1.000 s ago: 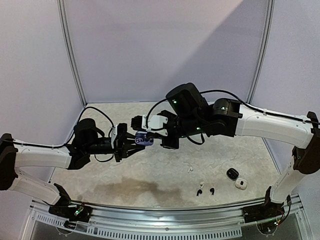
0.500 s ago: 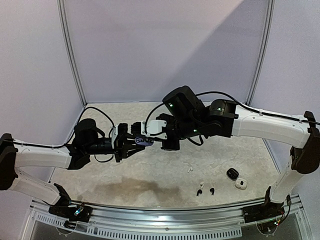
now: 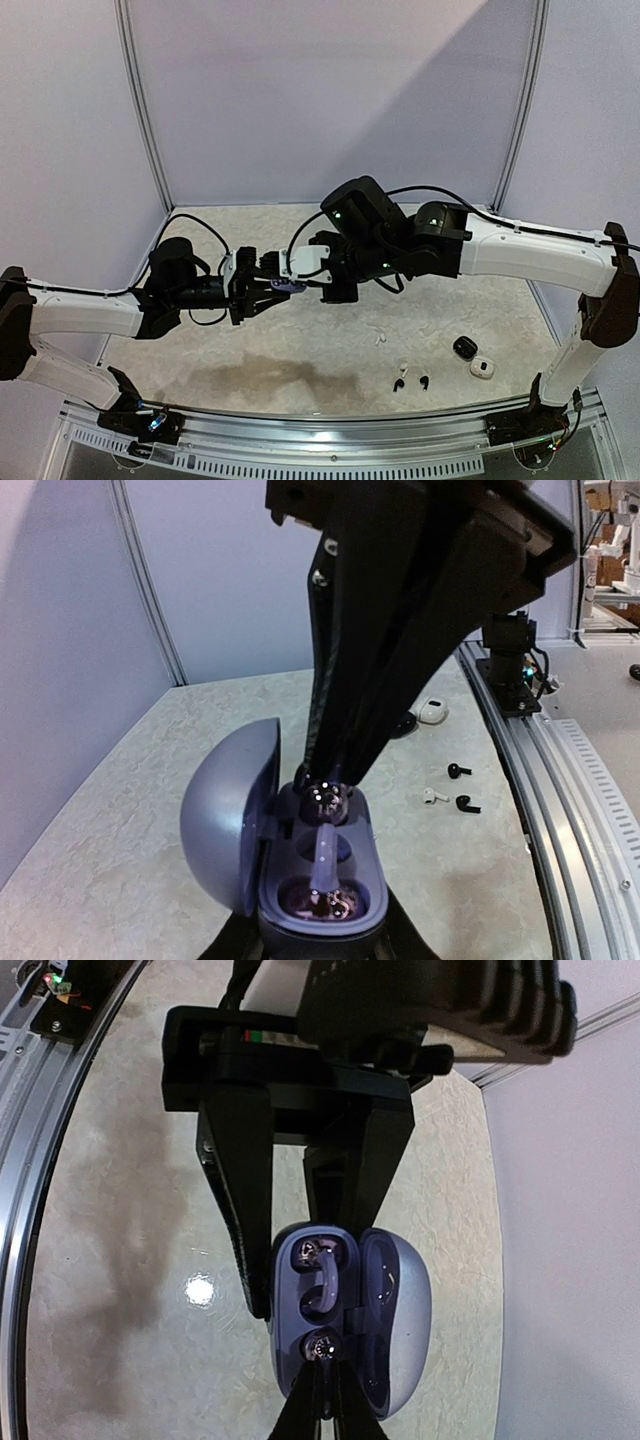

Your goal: Insert the wireless bluetooth earbuds into the charging case

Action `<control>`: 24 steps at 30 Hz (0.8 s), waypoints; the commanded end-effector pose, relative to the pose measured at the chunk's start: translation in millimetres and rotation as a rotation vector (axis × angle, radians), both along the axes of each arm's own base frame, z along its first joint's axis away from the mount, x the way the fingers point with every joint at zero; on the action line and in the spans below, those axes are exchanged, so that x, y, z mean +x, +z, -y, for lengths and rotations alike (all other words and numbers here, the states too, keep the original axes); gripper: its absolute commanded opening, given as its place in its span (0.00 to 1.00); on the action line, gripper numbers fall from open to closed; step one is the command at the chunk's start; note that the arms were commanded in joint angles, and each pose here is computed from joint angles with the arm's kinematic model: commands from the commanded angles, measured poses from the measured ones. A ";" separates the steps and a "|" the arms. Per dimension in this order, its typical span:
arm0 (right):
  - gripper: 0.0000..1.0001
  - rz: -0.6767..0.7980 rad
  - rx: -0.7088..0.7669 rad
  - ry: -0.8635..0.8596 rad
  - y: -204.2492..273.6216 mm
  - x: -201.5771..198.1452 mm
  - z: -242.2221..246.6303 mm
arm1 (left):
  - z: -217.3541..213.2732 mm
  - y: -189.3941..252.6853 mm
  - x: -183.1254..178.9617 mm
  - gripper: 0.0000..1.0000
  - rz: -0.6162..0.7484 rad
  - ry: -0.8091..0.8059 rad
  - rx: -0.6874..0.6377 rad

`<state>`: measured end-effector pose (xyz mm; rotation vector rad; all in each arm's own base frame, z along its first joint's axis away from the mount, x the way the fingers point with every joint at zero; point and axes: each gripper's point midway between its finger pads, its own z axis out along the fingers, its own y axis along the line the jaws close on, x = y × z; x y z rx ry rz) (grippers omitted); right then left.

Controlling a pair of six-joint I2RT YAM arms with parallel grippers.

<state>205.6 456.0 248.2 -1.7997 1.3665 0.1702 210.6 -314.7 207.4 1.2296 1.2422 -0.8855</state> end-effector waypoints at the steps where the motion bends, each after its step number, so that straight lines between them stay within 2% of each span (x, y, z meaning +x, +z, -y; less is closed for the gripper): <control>1: 0.09 0.035 -0.070 -0.024 -14.7 8.5 3.7 | 2.2 8.6 -4.0 0.00 0.029 -0.031 -0.025; 8: 0.16 0.027 -0.058 -0.043 -14.1 10.1 2.6 | 1.6 8.1 -4.5 0.00 0.027 -0.030 -0.026; 16: 0.17 0.007 -0.014 -0.067 -0.1 8.2 6.0 | 0.3 6.7 -2.7 0.00 0.010 -0.012 -0.026; 22: 0.21 -0.066 0.160 -0.036 55.4 -12.6 9.7 | -1.9 2.5 4.6 0.00 -0.020 0.036 -0.017; 24: 0.25 -0.100 0.236 -0.022 76.6 -19.0 8.6 | -2.6 0.4 6.7 0.00 -0.015 0.049 -0.009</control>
